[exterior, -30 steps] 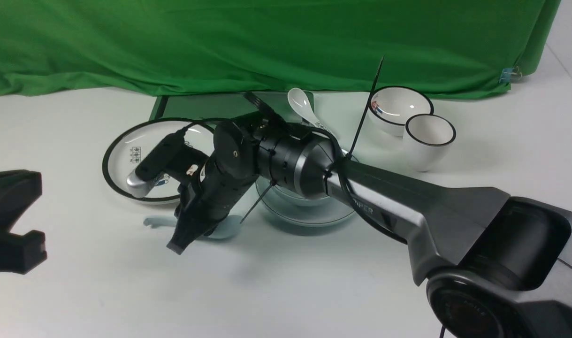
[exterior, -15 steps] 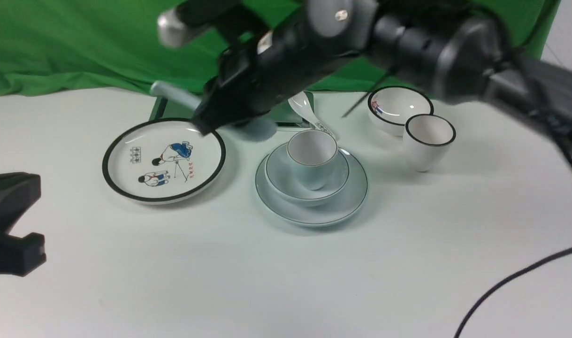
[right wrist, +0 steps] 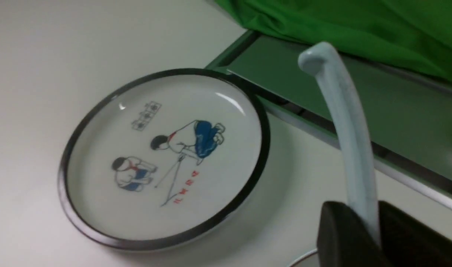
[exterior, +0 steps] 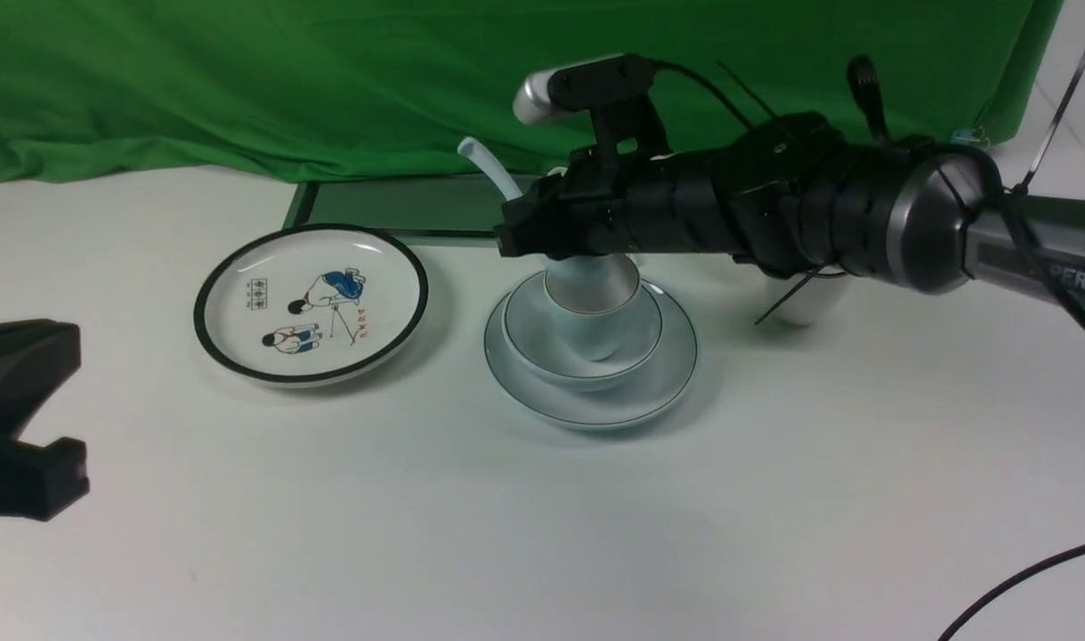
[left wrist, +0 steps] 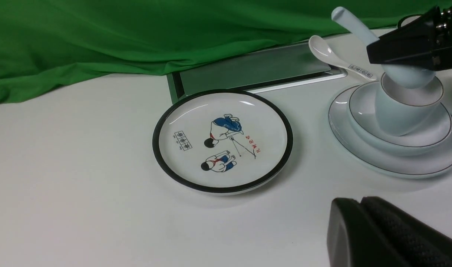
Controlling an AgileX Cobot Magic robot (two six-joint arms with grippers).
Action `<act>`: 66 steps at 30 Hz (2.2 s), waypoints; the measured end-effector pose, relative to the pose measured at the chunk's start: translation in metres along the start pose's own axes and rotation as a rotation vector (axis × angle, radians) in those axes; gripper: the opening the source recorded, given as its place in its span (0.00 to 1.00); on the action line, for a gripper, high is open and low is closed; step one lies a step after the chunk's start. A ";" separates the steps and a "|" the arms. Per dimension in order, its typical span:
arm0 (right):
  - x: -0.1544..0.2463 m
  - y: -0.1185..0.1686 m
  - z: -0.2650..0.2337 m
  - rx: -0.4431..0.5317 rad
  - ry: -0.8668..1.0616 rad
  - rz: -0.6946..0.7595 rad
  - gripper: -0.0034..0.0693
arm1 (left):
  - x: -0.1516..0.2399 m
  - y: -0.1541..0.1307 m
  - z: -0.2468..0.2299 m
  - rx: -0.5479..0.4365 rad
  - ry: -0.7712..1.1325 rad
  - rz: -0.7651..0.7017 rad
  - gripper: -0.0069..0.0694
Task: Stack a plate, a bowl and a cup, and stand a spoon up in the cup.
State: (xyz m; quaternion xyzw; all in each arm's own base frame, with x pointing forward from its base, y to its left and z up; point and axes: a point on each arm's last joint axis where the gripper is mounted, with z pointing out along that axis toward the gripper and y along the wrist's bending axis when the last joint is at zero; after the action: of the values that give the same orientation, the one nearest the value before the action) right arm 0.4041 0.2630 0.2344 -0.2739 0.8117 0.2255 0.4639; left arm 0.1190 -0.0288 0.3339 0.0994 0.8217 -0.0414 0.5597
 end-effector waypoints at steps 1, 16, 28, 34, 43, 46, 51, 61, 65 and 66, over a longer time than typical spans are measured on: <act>0.000 -0.001 0.001 0.014 -0.004 -0.002 0.19 | 0.001 0.000 0.000 0.000 0.003 0.000 0.05; 0.009 -0.001 0.005 -0.005 0.038 -0.065 0.40 | 0.004 -0.001 0.001 0.005 0.021 -0.012 0.05; -0.051 0.005 -0.145 0.242 0.362 -0.308 0.13 | 0.005 0.004 -0.040 0.003 -0.195 0.025 0.05; -0.032 0.012 -0.237 0.386 0.345 -0.253 0.07 | 0.029 0.001 -0.034 0.034 -0.276 0.035 0.05; 0.106 0.035 -0.291 0.285 0.008 -0.147 0.07 | 0.036 -0.002 -0.029 0.060 -0.321 0.027 0.05; 0.140 0.042 -0.297 0.227 -0.141 -0.137 0.07 | 0.035 -0.002 -0.029 0.061 -0.324 0.027 0.05; 0.177 0.048 -0.296 0.156 -0.245 -0.111 0.07 | 0.035 -0.002 -0.029 0.061 -0.324 0.027 0.05; 0.212 0.048 -0.292 0.133 -0.184 -0.035 0.09 | 0.035 -0.002 -0.029 0.061 -0.325 0.027 0.05; 0.223 0.049 -0.296 0.126 -0.210 -0.028 0.09 | 0.035 -0.002 -0.029 0.061 -0.325 0.027 0.05; 0.222 0.049 -0.299 0.135 -0.230 -0.025 0.07 | 0.035 -0.002 -0.029 0.062 -0.327 0.027 0.05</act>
State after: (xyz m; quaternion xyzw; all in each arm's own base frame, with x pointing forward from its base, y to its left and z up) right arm 0.0908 0.0616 0.1849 -0.2245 0.7631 0.1943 0.5740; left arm 0.0793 -0.0218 0.3120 0.1196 0.7164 -0.0748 0.6833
